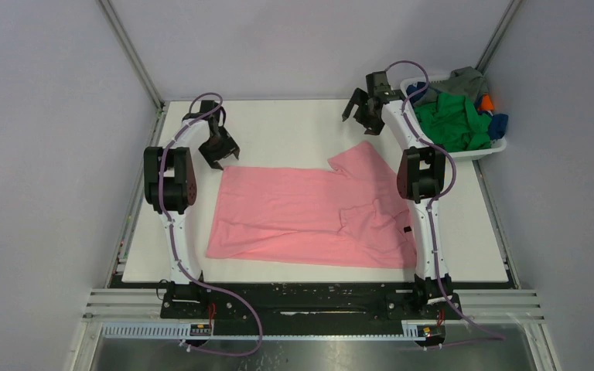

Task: Fold and stack the t-shirts
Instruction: Grab the side of the flattened tshirt furthest away from the robot with both arms

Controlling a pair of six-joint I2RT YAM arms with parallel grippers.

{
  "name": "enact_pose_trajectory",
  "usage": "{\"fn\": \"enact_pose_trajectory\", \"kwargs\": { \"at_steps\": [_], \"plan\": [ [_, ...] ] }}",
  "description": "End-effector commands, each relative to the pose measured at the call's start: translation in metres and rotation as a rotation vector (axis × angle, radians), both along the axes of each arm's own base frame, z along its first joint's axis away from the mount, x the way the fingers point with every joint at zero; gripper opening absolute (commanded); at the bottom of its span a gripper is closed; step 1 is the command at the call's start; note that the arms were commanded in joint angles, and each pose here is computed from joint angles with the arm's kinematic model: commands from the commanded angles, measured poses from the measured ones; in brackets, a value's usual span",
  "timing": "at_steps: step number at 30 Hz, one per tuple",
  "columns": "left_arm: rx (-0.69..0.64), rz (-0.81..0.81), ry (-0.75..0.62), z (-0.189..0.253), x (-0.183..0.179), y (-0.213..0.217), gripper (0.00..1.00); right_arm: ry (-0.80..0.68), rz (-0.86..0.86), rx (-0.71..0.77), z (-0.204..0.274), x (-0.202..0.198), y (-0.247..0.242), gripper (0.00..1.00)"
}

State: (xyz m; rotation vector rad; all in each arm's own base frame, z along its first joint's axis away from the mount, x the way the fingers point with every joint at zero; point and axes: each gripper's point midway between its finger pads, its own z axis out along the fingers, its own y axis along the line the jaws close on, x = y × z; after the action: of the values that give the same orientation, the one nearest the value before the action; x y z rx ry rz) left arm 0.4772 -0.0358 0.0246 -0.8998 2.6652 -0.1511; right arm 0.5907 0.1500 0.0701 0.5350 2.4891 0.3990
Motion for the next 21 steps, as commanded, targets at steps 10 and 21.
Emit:
{"fn": "enact_pose_trajectory", "kwargs": {
  "at_steps": [10, 21],
  "plan": [
    [0.044, -0.109, 0.143, -0.006, -0.054, -0.013, 0.02, 0.200, 0.011, -0.046, -0.043, -0.034, -0.005, 0.99],
    [0.062, -0.105, 0.024, 0.024, -0.047, -0.011, 0.00, 0.354, 0.122, -0.250, -0.053, -0.086, -0.014, 0.79]
  ]
}}
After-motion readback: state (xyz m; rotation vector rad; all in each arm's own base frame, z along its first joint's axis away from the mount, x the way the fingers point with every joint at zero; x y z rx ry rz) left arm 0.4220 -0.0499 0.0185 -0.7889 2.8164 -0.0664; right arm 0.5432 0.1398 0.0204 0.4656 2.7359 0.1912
